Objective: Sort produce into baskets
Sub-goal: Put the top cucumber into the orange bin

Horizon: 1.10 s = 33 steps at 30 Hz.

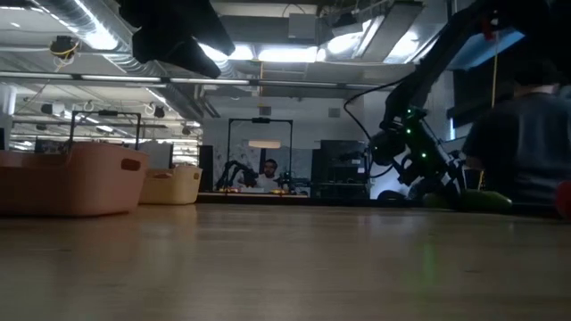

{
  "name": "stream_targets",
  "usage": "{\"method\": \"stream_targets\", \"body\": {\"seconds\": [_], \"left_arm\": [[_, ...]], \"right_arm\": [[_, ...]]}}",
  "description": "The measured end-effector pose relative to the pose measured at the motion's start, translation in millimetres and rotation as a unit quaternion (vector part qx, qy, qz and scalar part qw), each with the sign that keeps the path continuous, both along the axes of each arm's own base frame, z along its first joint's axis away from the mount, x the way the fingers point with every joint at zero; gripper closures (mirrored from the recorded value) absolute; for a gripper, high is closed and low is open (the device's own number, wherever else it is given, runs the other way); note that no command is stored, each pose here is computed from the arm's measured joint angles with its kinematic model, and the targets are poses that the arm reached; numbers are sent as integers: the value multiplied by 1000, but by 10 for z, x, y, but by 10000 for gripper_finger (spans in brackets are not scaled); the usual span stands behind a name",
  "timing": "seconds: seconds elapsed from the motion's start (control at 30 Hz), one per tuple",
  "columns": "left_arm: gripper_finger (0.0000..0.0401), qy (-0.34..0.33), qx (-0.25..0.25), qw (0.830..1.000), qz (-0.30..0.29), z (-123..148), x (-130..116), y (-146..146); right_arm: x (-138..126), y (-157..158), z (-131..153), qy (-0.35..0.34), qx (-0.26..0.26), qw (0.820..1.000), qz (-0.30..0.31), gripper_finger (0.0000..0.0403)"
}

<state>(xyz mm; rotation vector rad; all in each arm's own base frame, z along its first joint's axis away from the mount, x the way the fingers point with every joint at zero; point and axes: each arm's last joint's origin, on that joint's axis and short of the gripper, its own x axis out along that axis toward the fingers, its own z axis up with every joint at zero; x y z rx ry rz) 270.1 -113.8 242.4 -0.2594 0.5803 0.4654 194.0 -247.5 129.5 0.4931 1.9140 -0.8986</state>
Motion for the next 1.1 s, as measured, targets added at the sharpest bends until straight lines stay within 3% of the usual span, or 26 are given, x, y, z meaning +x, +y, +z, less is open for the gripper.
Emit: {"method": "stream_targets", "body": {"seconds": [0.17, 0.37, 0.57, 0.8, 1.1], "left_arm": [[157, -10, -2, 1000, -3, 15, 15, -8], [157, -10, -3, 1000, 2, 13, 23, 12], [157, -23, 9, 1000, -1, 23, 88, 45], [157, -26, 16, 999, -10, -77, 206, 16], [157, -28, 39, 998, -29, -177, 378, 70]], "right_arm": [[113, 97, 53, -10, 4, 999, 40, 278], [272, 236, 342, -103, -15, 992, 77, 268], [404, 460, 782, -227, -46, 966, 119, 263], [532, 770, 1265, -365, -86, 909, 183, 265], [723, 1158, 1629, -519, -59, 811, 264, 264]]}}
